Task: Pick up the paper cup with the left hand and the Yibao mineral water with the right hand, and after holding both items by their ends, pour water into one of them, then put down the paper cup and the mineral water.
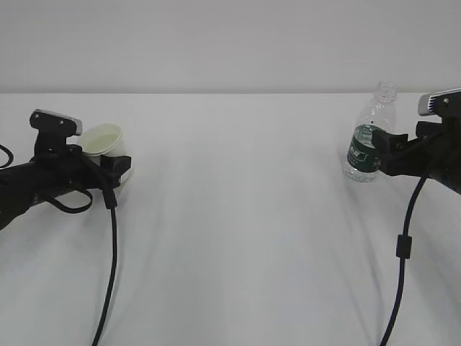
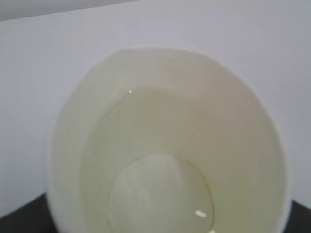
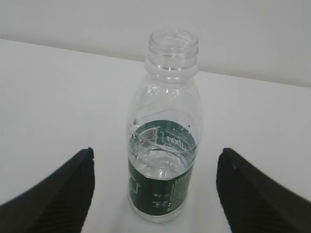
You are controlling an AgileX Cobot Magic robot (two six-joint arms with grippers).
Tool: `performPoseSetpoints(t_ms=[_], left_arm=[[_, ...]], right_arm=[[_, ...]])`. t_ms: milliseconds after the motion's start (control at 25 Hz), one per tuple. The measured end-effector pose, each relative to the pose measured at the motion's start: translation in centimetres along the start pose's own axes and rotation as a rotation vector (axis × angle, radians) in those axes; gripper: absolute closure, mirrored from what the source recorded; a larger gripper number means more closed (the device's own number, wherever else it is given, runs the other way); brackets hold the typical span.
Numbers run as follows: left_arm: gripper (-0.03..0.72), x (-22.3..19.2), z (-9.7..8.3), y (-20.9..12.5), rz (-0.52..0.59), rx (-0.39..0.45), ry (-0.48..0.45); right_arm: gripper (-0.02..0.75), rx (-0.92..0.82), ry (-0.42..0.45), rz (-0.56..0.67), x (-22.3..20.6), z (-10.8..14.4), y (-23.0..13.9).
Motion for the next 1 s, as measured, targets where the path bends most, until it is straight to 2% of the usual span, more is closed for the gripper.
performPoseSetpoints(t_ms=[280, 1000], left_arm=[[0.139, 0.0, -0.1, 0.3, -0.023, -0.004, -0.007], [0.127, 0.4, -0.2, -0.7, 0.023, 0.005, -0.002]], right_arm=[[0.148, 0.002, 0.002, 0.000, 0.0, 0.0, 0.0], [0.148, 0.005, 0.006, 0.002, 0.0, 0.1, 0.0]])
Point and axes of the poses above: a point on each arm's last joint axis where the gripper is mounted, x pointing back along that axis away from the gripper, z along the wrist's bending axis when the last joint is at zero, y = z × x, the point moved 4 cm from there along -x, pointing out along that axis toward the gripper, and after that the axes turned 1 degree about x, right-handed, at the moved point
